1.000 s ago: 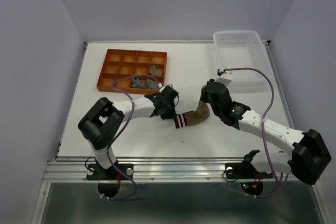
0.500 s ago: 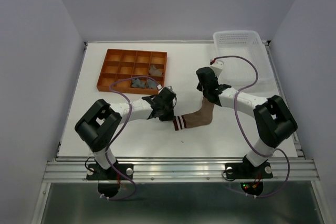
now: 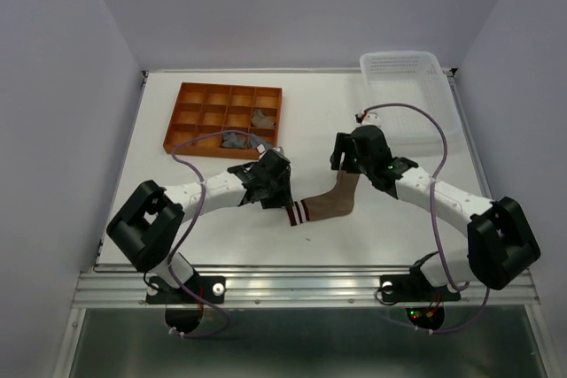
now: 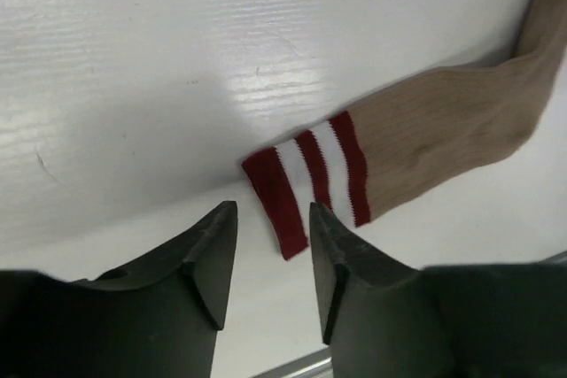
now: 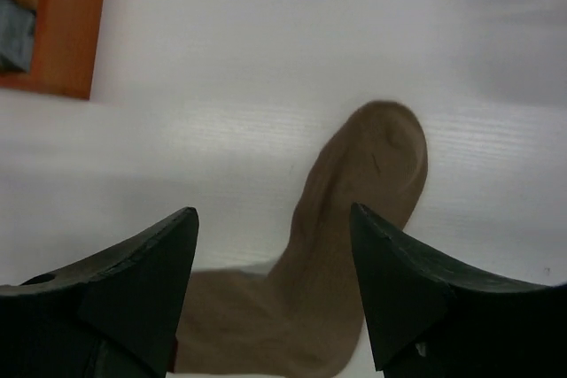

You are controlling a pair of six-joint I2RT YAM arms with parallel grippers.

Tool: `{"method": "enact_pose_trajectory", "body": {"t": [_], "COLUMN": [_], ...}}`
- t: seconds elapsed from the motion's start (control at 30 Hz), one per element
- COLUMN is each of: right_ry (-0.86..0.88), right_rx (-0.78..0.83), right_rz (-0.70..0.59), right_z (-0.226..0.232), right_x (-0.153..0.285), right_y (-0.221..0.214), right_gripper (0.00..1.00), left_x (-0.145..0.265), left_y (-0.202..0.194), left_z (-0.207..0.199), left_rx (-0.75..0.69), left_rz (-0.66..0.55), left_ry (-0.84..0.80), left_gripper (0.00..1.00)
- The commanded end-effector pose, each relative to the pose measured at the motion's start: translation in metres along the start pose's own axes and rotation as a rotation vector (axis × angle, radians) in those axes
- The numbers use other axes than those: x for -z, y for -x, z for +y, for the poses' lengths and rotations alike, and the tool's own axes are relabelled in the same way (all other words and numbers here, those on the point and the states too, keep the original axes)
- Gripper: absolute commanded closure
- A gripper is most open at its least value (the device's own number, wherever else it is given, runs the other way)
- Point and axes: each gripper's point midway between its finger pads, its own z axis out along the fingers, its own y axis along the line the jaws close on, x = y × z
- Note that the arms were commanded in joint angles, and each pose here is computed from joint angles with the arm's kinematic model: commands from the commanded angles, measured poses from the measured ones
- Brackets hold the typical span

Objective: Roll the socks
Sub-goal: Move the sock to the center of the board, then roll the socks

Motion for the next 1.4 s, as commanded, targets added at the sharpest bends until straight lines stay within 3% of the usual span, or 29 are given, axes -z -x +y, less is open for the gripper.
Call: {"method": "enact_pose_trajectory", "body": {"t": [0.0,0.03,0.23,0.53,0.77,0.93,1.17,1.27,1.33,1.37], "right_ry": [0.087,0.123,0.145,0.071,0.132,0.282,0.38,0.373,0.376,0.383], "right_rx": [0.03,0.028,0.032,0.06,0.205,0.388,0.575,0.647,0.688,0.705], "right_rz": [0.208,0.238,0.267,0.304,0.254,0.159,0.316,0.369,0.381,0.408], "right_z": [-0.001,0.004,0.01,0.014,0.027,0.07,0.101,0.107,0.115,0.116], "right_x": [0.017,0.019,-0.002,-0.058,-0.087,-0.031,0.039,0.048,0.05,0.046], "right_y": [-0.062,-0.07,-0.082,-0.087,-0.054,-0.023,-0.1,-0.124,-0.136,-0.142], "right_gripper": [0.13,0.0,0.0,0.0,0.0,0.0,0.0,0.01,0.05,0.13], "left_x": [0.024,0.026,0.03,0.04,0.053,0.067,0.081,0.084,0.084,0.083], "left_y": [0.006,0.006,0.013,0.033,0.04,0.054,0.075,0.08,0.081,0.081], "left_z": [-0.006,-0.008,-0.008,0.005,0.028,0.059,0.093,0.097,0.097,0.098], "left_rx": [-0.021,-0.025,-0.027,0.004,0.04,0.122,0.21,0.213,0.216,0.218], "left_rz": [-0.036,-0.041,-0.07,-0.15,-0.188,-0.251,-0.322,-0.335,-0.337,-0.333], "left_ry": [-0.038,-0.046,-0.042,0.009,0.058,0.079,0.117,0.128,0.128,0.128], "left_gripper": [0.43,0.37,0.01,0.01,0.01,0.01,0.01,0.01,0.01,0.01]}}
